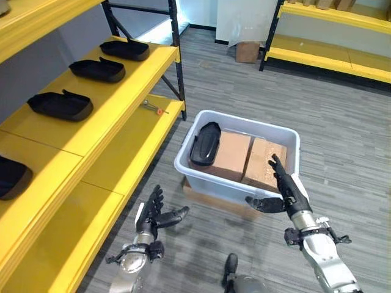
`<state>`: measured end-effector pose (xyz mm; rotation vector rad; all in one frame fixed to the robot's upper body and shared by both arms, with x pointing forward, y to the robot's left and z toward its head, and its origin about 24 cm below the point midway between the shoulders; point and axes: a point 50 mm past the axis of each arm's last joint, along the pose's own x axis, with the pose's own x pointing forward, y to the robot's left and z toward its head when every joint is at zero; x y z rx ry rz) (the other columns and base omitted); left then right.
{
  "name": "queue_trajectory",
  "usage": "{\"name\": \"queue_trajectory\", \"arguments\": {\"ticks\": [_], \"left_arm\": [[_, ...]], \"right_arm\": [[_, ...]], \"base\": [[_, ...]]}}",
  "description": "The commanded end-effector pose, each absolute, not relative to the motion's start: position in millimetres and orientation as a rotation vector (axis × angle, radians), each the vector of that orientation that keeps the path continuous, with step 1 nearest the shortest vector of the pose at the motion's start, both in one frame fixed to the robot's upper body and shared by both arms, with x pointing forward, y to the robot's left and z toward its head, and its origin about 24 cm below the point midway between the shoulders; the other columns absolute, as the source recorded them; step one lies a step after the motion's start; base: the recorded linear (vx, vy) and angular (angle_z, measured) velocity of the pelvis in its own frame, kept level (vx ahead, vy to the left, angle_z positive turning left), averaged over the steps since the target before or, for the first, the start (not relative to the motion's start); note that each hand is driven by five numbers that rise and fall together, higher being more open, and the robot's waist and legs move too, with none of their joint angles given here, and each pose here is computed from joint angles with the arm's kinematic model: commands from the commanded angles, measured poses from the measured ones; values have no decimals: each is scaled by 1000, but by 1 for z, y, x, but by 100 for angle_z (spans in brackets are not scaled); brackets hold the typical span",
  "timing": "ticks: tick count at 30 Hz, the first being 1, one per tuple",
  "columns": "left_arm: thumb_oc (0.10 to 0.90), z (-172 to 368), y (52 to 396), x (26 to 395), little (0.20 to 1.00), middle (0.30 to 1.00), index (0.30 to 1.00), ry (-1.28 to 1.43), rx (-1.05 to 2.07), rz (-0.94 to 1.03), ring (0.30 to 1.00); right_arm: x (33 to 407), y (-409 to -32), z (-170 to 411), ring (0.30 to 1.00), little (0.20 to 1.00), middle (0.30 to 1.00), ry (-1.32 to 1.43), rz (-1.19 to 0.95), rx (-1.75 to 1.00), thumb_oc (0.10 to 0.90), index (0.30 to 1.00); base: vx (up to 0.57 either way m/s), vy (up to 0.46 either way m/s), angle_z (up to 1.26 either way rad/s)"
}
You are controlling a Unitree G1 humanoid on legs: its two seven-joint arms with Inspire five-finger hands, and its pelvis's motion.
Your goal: Move parts from the plastic box to the shelf.
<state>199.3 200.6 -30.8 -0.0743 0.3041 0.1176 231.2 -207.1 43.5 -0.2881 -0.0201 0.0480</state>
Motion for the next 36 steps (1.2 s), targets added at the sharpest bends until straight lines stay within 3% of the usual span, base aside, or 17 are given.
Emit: {"name": "queue_trajectory", "arguments": {"ticks": [1, 17, 31, 36], "left_arm": [[900, 16, 201, 220, 1000, 1000, 1000, 51, -86, 52, 1000], [900, 12, 209, 213, 1000, 1000, 1000, 78, -64, 48, 1000], [900, 28, 223, 223, 1000, 1000, 1000, 28, 66, 73, 1000], [900, 22, 222, 220, 1000, 1000, 1000, 48, 41, 78, 1000]], "right_arm": [[237, -206, 101, 1000, 1000, 1000, -322, 48, -252, 900, 1000], [229, -220, 86, 1000, 1000, 1000, -246, -29, -249, 900, 1000], [238, -194, 73, 1000, 1000, 1000, -201, 63, -256, 900, 1000], [239, -196, 76, 1000, 1000, 1000, -210, 65, -270, 900, 1000]], "base": [[73, -39, -55], [231, 288, -32], [90, 297, -22], [156, -35, -27]]}}
